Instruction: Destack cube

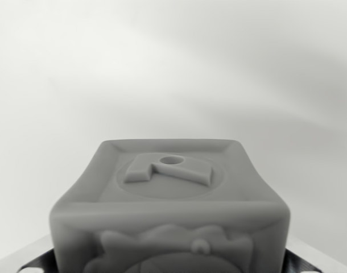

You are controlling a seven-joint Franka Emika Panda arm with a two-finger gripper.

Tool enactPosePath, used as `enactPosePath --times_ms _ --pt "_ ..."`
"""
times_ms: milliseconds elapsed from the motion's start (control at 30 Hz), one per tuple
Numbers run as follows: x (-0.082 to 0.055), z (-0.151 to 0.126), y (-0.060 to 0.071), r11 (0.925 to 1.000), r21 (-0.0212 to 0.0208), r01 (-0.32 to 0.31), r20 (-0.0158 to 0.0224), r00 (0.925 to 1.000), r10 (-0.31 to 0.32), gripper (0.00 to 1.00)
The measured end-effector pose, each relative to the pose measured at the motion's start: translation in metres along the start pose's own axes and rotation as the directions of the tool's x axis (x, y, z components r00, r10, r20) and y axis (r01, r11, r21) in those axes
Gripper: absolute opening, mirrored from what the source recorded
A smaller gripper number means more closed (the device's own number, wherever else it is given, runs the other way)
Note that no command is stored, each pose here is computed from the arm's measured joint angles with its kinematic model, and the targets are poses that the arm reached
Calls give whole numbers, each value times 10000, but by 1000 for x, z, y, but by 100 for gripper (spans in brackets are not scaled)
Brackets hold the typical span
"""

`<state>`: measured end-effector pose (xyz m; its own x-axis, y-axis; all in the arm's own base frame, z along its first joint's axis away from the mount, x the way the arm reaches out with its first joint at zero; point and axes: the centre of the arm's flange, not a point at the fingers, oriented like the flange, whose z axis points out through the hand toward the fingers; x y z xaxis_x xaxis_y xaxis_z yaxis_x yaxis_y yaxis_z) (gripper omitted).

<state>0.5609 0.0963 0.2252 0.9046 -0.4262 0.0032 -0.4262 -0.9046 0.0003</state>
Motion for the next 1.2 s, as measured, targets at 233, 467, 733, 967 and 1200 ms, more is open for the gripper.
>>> enactPosePath --times_ms 233,467,733,967,1200 --pt "0 1 -14 9998 -2 -208 0 9998 208 0" --pt "-1 1 -28 9992 7 -412 -13 9992 412 0" --pt "-2 2 -41 9981 4 -618 -8 9981 618 0" --pt "-2 4 -55 9966 1 -826 -7 9966 826 0" --pt "-3 5 -69 9947 2 -1025 -6 9947 1025 0"
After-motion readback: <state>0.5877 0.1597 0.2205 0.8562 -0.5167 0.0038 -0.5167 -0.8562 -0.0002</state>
